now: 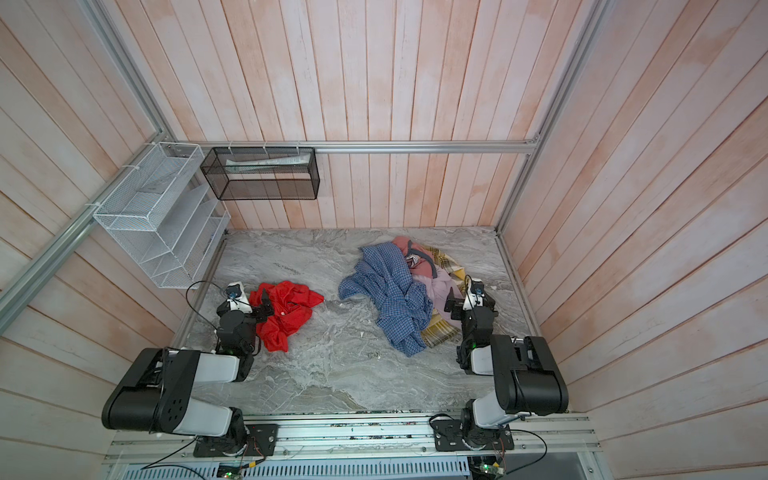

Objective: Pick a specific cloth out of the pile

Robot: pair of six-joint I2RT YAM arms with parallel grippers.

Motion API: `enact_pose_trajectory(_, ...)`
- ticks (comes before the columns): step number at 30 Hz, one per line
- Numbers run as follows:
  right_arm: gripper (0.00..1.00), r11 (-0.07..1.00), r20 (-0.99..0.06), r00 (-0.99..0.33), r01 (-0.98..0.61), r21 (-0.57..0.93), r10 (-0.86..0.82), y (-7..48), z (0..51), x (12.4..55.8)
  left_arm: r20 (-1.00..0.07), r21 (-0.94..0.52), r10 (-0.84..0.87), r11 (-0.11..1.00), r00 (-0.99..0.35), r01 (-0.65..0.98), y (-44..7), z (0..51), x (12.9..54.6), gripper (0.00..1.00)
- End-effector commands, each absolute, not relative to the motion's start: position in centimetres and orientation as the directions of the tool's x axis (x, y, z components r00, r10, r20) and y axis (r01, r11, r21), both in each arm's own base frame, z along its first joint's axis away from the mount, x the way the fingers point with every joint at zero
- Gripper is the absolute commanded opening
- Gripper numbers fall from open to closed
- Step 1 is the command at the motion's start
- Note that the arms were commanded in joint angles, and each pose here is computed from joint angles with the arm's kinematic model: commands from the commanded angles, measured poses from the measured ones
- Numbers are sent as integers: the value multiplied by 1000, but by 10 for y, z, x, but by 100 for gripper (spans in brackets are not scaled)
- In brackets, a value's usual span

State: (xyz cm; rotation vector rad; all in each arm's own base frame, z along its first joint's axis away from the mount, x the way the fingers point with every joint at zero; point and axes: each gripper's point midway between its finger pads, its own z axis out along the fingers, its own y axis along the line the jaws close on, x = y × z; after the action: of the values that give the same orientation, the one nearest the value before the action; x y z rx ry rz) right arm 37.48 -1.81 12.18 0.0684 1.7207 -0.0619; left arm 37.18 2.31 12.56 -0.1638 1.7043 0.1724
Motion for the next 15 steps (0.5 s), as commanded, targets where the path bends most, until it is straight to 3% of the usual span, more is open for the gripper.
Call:
enact_pose_trajectory(1, 98, 997, -989, -144, 75, 11, 22, -18, 125, 378, -997, 20, 11, 994, -83, -106, 8, 137, 381, 100)
enact_pose_trajectory(2, 98, 997, -989, -144, 75, 12, 23, -18, 124, 378, -991, 16, 2, 994, -132, -104, 10, 130, 383, 100)
enact_pose_trajectory(15, 98, 997, -989, -144, 72, 12, 22, -16, 125, 378, -990, -14, -30, 993, -135, -116, 18, 129, 387, 100)
